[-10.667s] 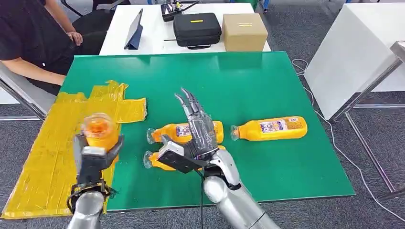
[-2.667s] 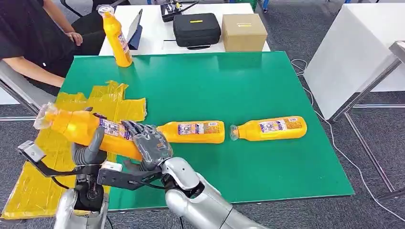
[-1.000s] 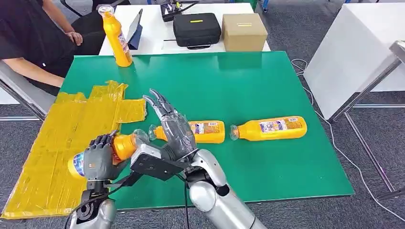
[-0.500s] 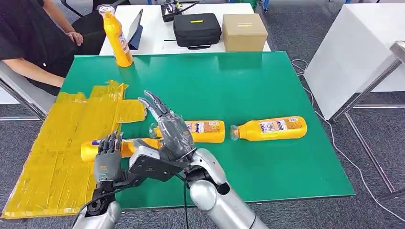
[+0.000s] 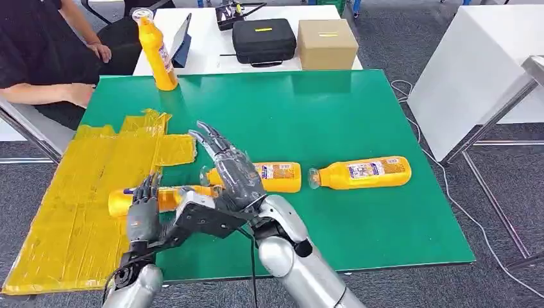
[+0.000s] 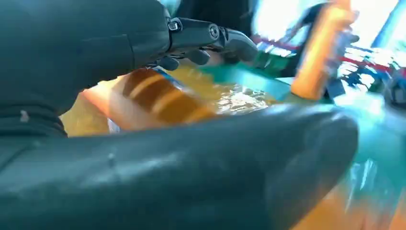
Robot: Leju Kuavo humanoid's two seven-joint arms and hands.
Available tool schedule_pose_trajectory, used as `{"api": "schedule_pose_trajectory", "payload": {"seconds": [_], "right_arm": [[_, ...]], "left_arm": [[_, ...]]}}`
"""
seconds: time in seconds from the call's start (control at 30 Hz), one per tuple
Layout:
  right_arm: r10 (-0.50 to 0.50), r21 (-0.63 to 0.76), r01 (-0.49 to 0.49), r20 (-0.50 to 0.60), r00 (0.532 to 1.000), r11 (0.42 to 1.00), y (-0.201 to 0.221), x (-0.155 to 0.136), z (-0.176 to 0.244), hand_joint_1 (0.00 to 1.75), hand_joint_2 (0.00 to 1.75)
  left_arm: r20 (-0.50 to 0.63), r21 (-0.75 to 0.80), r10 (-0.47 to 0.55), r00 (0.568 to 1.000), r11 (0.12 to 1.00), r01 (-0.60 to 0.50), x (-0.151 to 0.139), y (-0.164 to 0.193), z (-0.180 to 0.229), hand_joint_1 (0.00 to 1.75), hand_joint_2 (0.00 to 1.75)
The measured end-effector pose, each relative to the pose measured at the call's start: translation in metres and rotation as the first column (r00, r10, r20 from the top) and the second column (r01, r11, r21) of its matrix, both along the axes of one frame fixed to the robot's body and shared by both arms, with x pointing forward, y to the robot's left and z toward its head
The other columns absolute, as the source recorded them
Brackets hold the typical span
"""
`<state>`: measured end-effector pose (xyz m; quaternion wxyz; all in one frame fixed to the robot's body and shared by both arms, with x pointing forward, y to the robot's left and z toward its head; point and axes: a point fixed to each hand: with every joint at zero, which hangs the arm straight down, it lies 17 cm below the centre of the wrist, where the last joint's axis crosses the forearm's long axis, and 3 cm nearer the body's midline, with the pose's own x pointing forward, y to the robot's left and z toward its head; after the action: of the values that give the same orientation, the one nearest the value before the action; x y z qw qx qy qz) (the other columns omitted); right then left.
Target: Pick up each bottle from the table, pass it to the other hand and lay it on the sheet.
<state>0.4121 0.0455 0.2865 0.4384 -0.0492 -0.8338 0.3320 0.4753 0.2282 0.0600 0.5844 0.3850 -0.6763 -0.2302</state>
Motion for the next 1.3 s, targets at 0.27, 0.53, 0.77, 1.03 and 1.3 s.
{"api": "schedule_pose_trajectory", "payload": {"seconds": [0.27,0.53,0.77,1.03,1.3], "right_arm": [[-0.088,-0.081,0.085,-0.041,0.995,0.993,-0.033,0.038,-0.029,0.0,1.75],[-0.146,-0.225,0.119,-0.104,0.984,0.967,-0.054,0.057,-0.072,0.0,1.75],[-0.234,-0.458,0.125,-0.19,0.953,0.88,-0.097,0.073,-0.152,0.0,1.75],[-0.344,-0.623,0.141,-0.218,0.913,0.769,-0.141,0.07,-0.206,0.0,1.75],[-0.363,-0.657,0.141,-0.215,0.906,0.74,-0.152,0.07,-0.218,0.0,1.75]], "left_arm": [[0.141,-0.426,0.158,0.977,0.901,-0.085,-0.045,0.064,0.044,0.0,0.0],[0.293,-0.741,0.271,0.917,0.67,0.038,-0.081,0.098,0.088,0.0,0.0],[0.431,-0.767,0.27,0.861,0.612,0.192,-0.113,0.103,0.138,0.0,0.0],[0.462,-0.778,0.28,0.841,0.584,0.233,-0.113,0.101,0.148,0.0,0.0],[0.475,-0.772,0.271,0.837,0.586,0.248,-0.112,0.098,0.152,0.0,0.0]]}}
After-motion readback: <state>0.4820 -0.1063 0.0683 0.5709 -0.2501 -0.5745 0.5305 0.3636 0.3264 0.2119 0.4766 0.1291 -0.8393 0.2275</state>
